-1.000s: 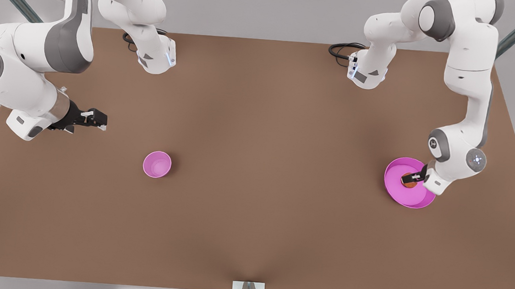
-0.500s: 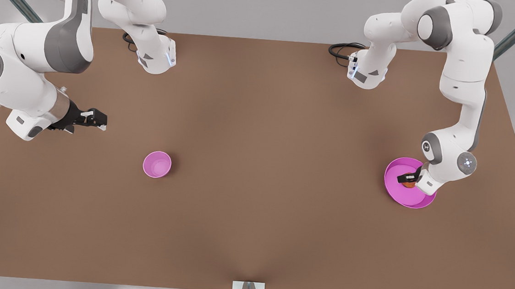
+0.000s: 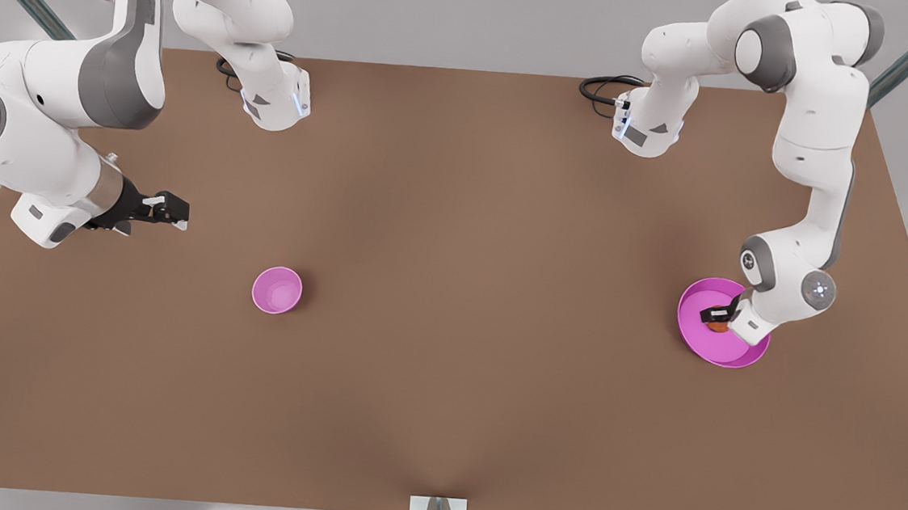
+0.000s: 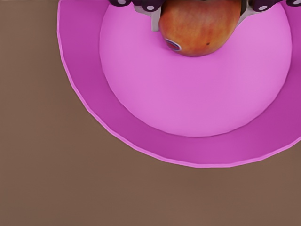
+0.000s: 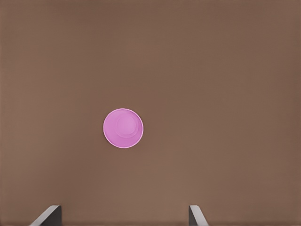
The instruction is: Use the left arm to pick up the apple from the plate, transfer it to the gripper of the right arm, and then use the right arm to place it into the bowl
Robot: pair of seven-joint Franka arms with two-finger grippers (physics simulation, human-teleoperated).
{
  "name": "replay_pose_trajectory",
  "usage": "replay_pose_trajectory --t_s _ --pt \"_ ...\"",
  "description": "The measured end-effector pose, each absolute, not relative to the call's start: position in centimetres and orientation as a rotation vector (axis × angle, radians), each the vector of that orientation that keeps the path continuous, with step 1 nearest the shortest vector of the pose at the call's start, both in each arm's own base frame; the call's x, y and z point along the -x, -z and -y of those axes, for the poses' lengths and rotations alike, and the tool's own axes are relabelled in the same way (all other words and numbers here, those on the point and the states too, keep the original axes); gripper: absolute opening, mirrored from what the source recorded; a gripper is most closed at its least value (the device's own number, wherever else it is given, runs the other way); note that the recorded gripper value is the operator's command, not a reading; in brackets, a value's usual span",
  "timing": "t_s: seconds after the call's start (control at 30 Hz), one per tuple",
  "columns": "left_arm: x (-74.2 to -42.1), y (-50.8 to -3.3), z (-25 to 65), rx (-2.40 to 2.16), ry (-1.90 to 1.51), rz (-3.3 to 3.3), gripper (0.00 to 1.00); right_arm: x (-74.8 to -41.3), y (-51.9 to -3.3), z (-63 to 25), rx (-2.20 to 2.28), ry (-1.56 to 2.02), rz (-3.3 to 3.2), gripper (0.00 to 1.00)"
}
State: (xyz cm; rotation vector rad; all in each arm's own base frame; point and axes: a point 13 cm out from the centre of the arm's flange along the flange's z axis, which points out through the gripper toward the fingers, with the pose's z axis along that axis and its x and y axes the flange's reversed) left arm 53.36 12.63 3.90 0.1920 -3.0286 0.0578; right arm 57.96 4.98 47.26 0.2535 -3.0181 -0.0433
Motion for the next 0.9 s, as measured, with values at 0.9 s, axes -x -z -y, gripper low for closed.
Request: replay_pose_trajectory --t_s 0.9 --pt "-66.9 -26.7 51.8 0.514 -1.711 2.738 0.67 -57.9 -47.3 -7.7 -0.310 0.062 3.016 1.00"
